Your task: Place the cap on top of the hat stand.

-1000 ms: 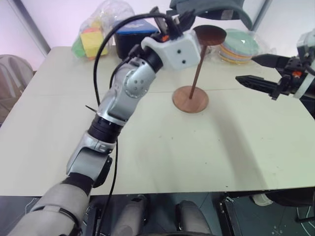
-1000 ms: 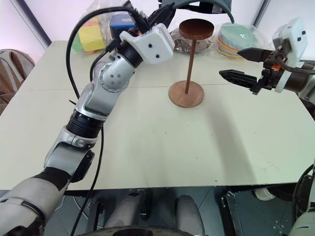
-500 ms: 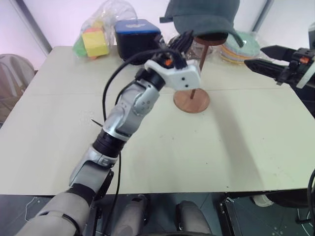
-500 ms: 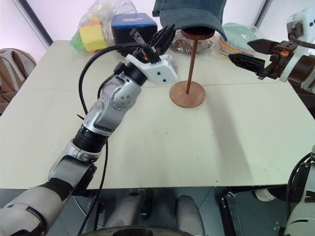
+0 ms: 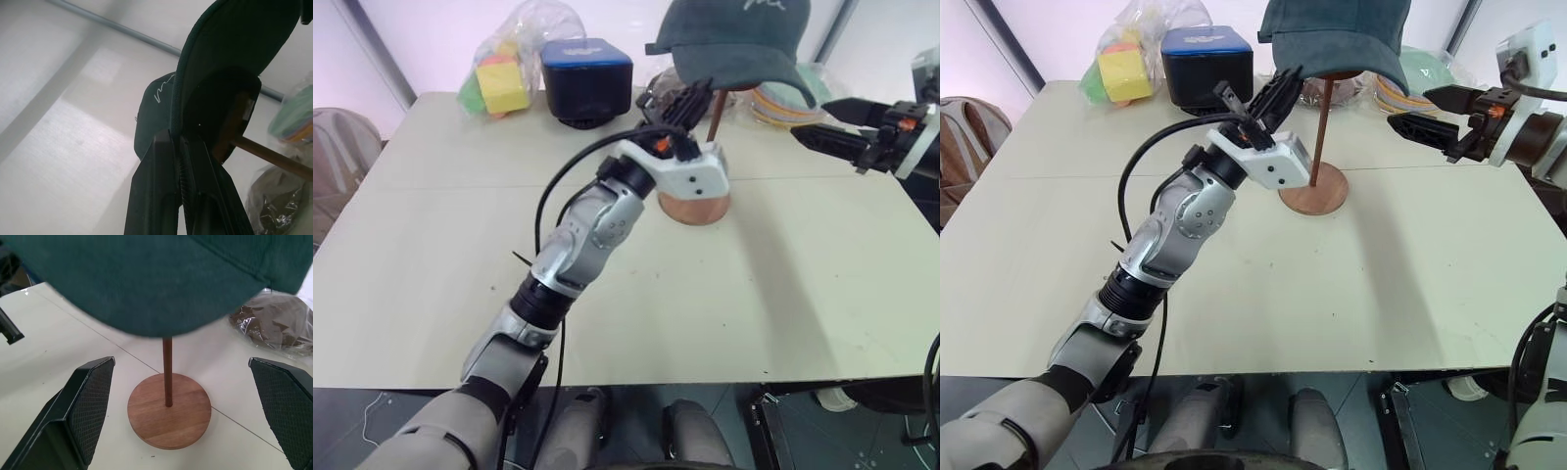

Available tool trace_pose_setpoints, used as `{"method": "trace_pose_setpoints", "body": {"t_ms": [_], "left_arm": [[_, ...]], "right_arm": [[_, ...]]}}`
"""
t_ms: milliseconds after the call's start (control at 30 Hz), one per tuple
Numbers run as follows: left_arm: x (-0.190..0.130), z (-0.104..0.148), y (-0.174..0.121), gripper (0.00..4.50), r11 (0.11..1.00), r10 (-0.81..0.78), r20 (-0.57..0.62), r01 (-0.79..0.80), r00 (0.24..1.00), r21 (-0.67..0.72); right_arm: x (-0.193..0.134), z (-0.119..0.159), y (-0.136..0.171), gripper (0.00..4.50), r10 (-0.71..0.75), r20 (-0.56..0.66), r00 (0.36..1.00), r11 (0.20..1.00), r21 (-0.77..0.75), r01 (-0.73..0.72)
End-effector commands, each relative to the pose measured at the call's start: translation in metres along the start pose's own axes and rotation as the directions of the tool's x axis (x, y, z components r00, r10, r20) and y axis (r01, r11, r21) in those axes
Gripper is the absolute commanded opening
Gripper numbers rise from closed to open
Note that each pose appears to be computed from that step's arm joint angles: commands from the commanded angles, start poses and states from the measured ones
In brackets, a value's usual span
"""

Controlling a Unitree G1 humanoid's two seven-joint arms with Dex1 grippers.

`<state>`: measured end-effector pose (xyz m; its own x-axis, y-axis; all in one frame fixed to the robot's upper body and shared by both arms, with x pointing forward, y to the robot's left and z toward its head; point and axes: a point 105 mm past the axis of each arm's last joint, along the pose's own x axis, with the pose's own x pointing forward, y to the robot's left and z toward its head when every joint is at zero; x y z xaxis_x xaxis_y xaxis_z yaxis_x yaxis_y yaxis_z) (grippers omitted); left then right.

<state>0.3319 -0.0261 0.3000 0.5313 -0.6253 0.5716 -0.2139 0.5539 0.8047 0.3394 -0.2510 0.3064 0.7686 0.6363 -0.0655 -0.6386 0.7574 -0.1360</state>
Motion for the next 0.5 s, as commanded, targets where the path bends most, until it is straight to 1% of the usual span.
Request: {"method": "trace_pose_setpoints", "body": {"t_ms": [33, 367, 500], "left_arm": [[0.0018, 0.0172, 0.0153, 0.03, 0.998, 0.065, 0.062, -0.065, 0.996, -0.003], [-0.002, 0.0204, 0.0103, 0.03, 0.998, 0.046, 0.06, -0.043, 0.997, -0.042], [-0.004, 0.0204, 0.0085, 0.03, 0.998, 0.037, 0.054, -0.034, 0.998, -0.053]], "right_arm": [[-0.0045, 0.015, 0.0026, 4.5, 0.0, 0.037, 0.999, 0.999, -0.052, 0.002], [-0.0043, 0.0131, 0.0015, 4.5, 0.004, 0.024, 1.0, 0.998, -0.058, -0.003], [-0.0111, 0.0103, -0.0074, 4.5, -0.021, -0.007, 1.0, 0.997, -0.08, 0.021]]}}
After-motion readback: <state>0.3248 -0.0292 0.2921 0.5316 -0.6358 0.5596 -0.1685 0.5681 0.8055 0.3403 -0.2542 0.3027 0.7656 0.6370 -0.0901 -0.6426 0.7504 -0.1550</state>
